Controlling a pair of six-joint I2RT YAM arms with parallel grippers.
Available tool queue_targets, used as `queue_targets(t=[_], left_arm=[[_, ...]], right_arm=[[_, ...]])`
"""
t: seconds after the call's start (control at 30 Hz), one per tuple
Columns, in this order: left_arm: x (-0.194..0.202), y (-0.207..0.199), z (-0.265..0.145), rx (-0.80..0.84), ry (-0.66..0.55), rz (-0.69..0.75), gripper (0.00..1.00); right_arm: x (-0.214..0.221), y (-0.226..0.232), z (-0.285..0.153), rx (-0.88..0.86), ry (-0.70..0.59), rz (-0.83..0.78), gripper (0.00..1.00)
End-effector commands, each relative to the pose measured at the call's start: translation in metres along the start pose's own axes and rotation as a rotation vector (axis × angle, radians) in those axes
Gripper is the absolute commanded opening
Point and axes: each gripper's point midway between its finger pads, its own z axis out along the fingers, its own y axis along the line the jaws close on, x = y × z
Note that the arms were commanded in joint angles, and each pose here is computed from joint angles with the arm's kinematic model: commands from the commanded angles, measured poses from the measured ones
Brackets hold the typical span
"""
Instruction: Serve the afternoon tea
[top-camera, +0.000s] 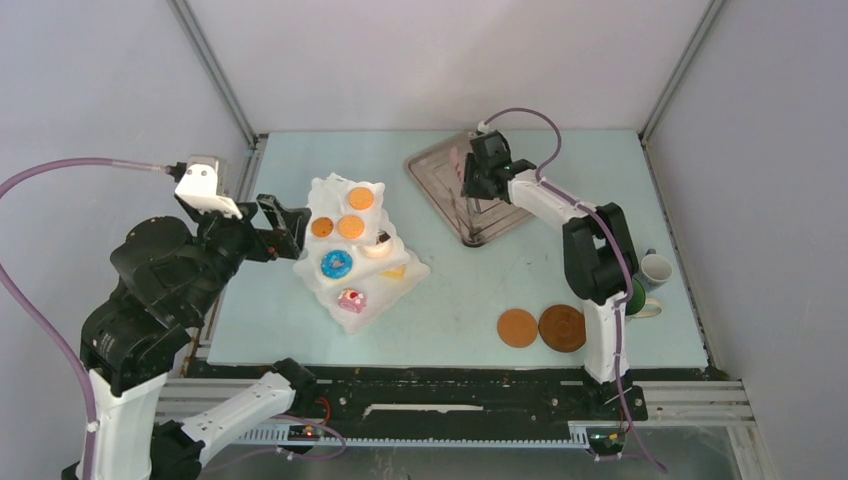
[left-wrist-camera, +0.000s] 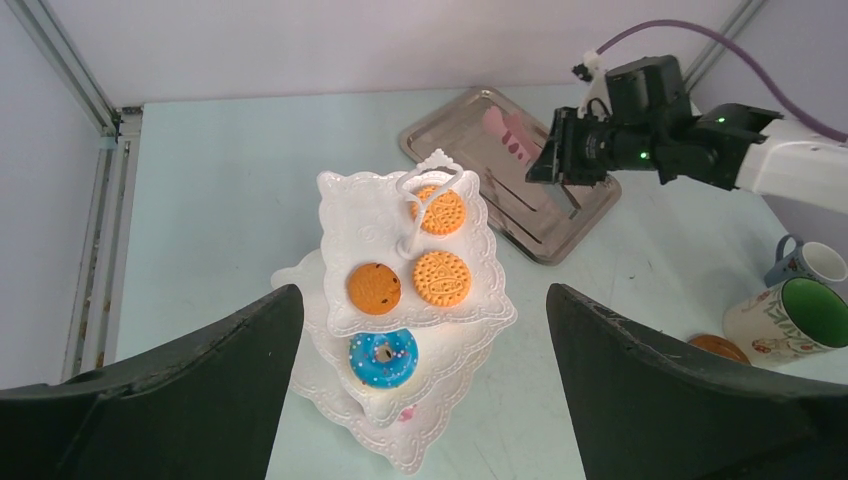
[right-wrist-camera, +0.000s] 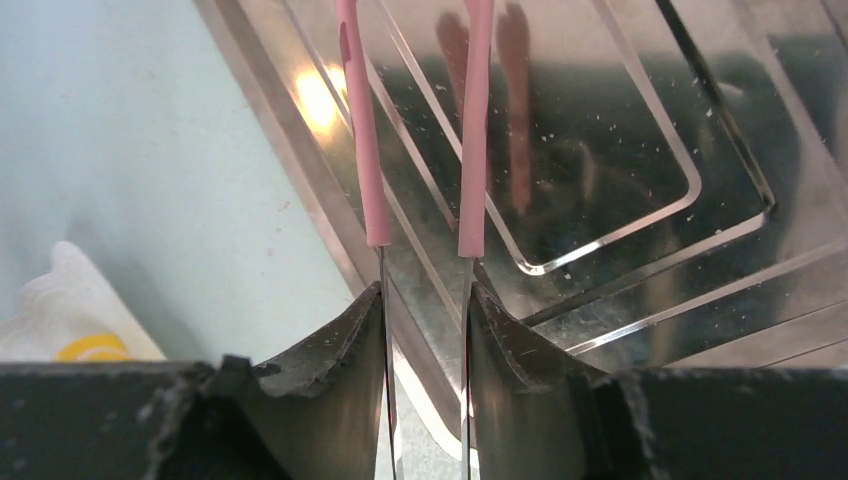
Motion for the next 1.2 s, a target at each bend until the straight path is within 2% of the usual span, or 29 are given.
queue_targets(t=[0.0,0.33,0.5,0.67,0.73,0.83,1.03,1.17], left_arm=[[-0.006,0.003,-0.004,-0.008,-0.030,0.007,1.00],[-0.007,0.008,-0.007,-0.031,-0.042,0.005,1.00],[-0.010,0.009,-0.008,-0.034,-0.052,-0.005,0.99],[-0.014,0.007,-0.008,-0.026,-0.057,-0.012,0.99],[-0.016,0.006,-0.007,-0.024,-0.062,-0.022,0.99],[-0.022,0.005,-0.009,-0.023,-0.071,-0.033,0.99],[-0.025,-0.009,-0.003,0.032,-0.060,-0.074,1.00],[-0.020,-0.032,0.004,0.130,-0.023,-0.135,0.98]], right_arm=[[-0.004,0.004,0.009,0.049,-0.016,0.001,0.36],[0.039,-0.003,0.032,0.101,0.080,-0.036,0.42],[0.052,0.002,0.037,0.069,0.125,-0.038,0.51],[0.042,0.007,0.025,0.043,0.115,-0.049,0.60],[0.030,0.011,0.011,0.030,0.093,-0.059,0.67],[0.013,0.020,-0.019,0.001,0.057,-0.093,0.86],[-0.014,0.041,-0.107,-0.100,-0.041,-0.194,0.91],[0.020,0.027,-0.162,-0.105,0.002,-0.176,0.91]])
